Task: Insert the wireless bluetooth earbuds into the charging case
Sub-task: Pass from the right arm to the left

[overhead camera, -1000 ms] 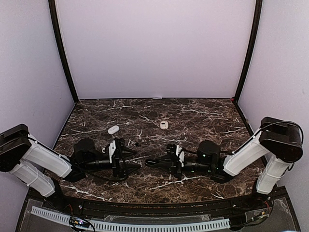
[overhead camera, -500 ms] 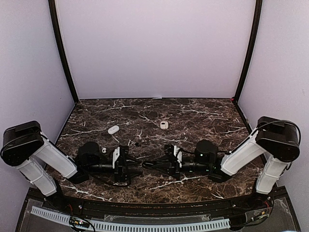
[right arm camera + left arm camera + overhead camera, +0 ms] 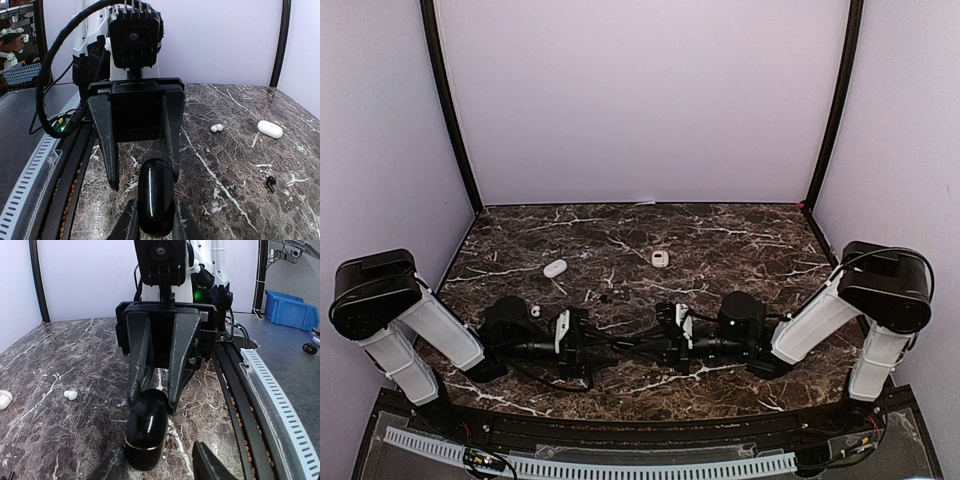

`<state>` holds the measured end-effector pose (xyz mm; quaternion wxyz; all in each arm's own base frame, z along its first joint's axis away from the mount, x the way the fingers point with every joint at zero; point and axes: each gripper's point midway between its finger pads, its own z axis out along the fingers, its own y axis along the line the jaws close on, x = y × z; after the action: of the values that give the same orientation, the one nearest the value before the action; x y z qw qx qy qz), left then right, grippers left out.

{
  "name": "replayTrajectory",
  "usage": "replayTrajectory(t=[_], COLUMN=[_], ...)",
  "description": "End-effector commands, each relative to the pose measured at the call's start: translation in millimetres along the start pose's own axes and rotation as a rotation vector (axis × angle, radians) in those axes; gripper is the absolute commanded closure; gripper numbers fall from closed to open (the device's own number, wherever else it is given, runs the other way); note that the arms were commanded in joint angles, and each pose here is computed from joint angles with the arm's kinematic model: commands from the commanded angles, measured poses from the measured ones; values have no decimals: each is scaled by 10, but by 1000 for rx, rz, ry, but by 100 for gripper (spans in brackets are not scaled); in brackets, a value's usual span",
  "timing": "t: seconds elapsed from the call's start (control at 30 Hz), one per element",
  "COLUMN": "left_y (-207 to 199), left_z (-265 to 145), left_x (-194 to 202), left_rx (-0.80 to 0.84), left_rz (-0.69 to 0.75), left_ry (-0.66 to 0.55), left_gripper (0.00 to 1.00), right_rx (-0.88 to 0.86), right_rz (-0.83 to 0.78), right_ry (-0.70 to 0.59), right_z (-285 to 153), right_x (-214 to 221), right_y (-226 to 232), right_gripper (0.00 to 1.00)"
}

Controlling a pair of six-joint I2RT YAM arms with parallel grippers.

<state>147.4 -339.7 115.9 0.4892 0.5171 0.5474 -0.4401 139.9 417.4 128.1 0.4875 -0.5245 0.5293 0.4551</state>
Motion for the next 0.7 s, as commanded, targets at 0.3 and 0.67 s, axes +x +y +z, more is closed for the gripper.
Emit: replayTrajectory(t=[0.3, 0.67], left_y=[-57, -55], left_z=[104, 127], left_x=[-40, -26], left_rx=[41, 46], left_rz=[40, 39], left_ry=[-7, 5], left_gripper=[68, 84], right_rx=[-53, -59], right_rz=[-25, -32], right_ry=[-107, -110], right_z=[40, 34], right_x=[-218, -219], right_y=[118, 131], right_gripper=[100, 98])
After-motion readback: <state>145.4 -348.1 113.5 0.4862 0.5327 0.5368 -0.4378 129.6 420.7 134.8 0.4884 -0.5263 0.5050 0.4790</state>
